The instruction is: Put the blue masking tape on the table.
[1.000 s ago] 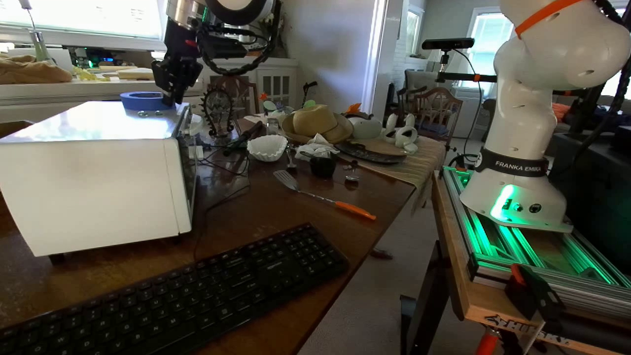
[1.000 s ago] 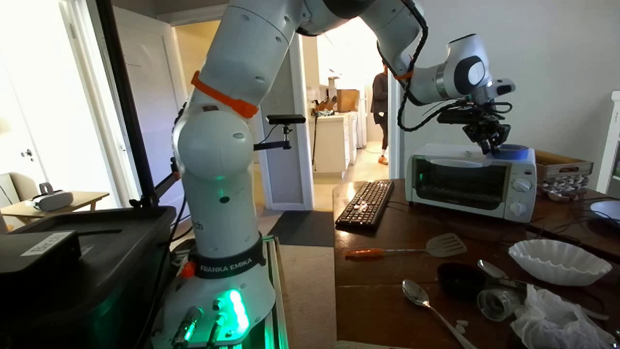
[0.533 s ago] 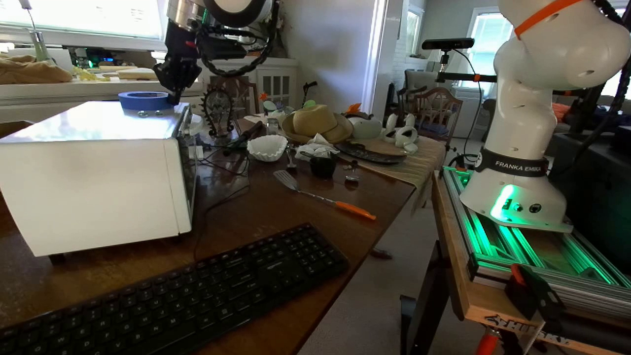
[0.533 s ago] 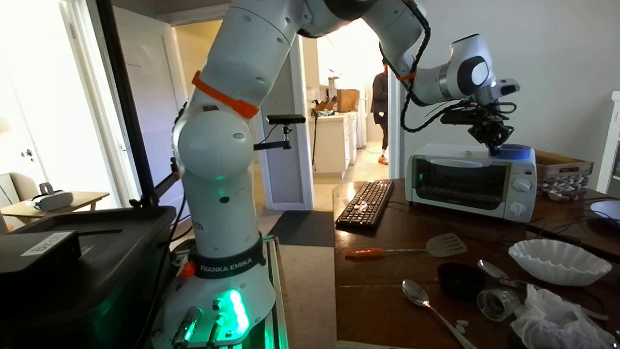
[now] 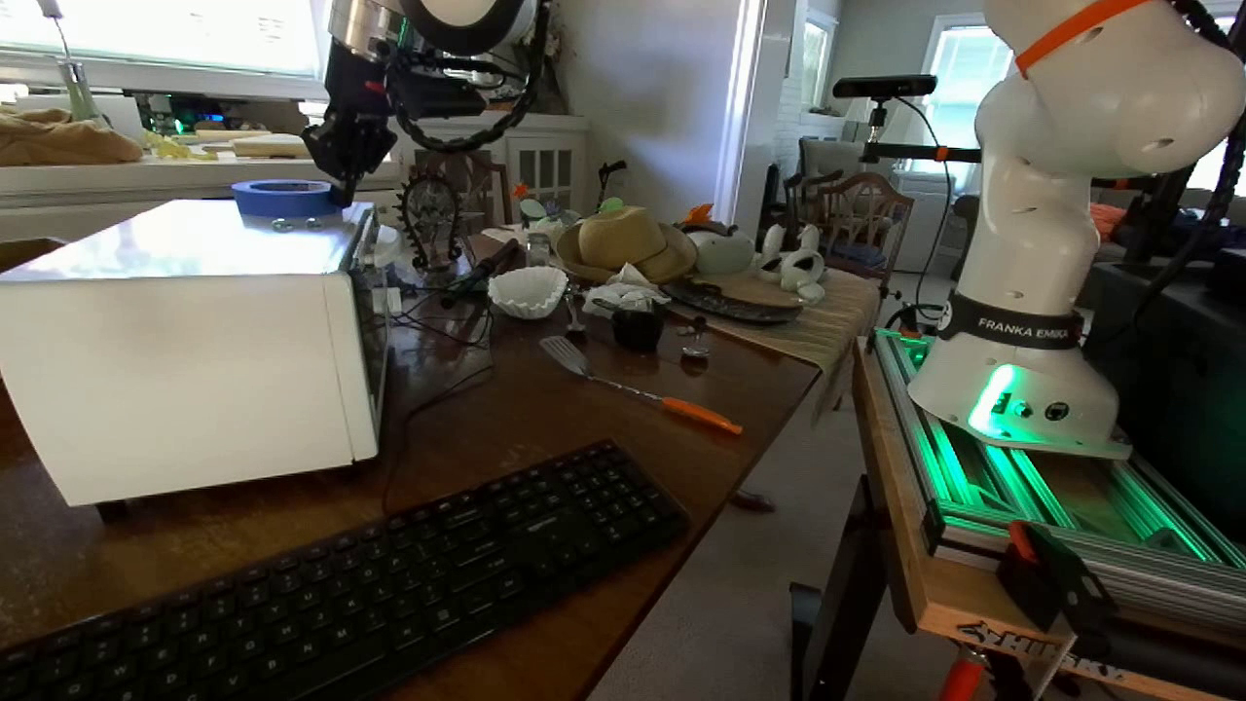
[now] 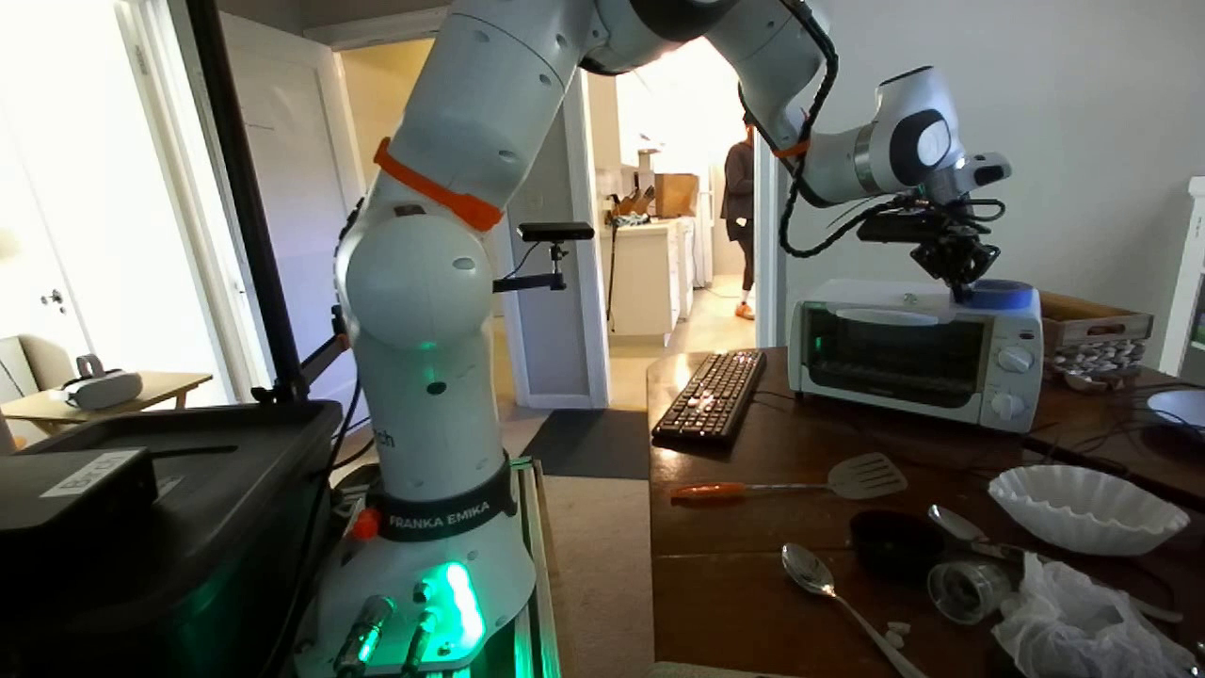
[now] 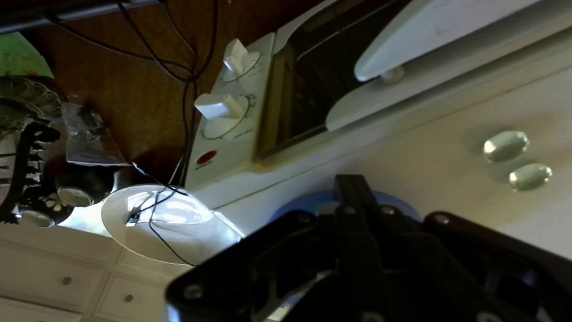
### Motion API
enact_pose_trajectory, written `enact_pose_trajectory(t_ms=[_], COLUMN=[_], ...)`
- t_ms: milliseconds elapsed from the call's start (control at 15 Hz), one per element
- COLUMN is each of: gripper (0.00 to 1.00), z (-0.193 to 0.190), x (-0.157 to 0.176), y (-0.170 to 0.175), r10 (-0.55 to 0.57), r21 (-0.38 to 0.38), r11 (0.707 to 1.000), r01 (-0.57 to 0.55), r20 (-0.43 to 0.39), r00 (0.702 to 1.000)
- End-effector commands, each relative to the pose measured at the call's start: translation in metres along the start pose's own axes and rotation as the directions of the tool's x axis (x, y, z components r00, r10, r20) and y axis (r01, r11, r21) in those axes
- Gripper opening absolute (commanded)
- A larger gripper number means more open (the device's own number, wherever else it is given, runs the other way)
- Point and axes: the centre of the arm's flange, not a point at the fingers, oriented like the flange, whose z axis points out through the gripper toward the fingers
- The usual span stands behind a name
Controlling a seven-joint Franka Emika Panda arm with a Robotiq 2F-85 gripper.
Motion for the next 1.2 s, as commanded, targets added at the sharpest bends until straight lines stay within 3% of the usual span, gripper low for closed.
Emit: enact_pose_trajectory(t_ms=[0, 533, 1133], gripper=[0.00, 0.00, 0.00], z=[-0.010, -0.079, -0.122], x=[0.004, 0.012, -0.006], y=[0.005, 0.072, 0.067], r10=[0.013, 0.038, -0.072], r21=[-0.035, -0.184, -0.248], r11=[0.999, 0.982, 0.965], r01=[-0.013, -0.035, 0.081], r20=[0.006, 0.013, 0.044], r00=[1.000, 0.999, 0.996])
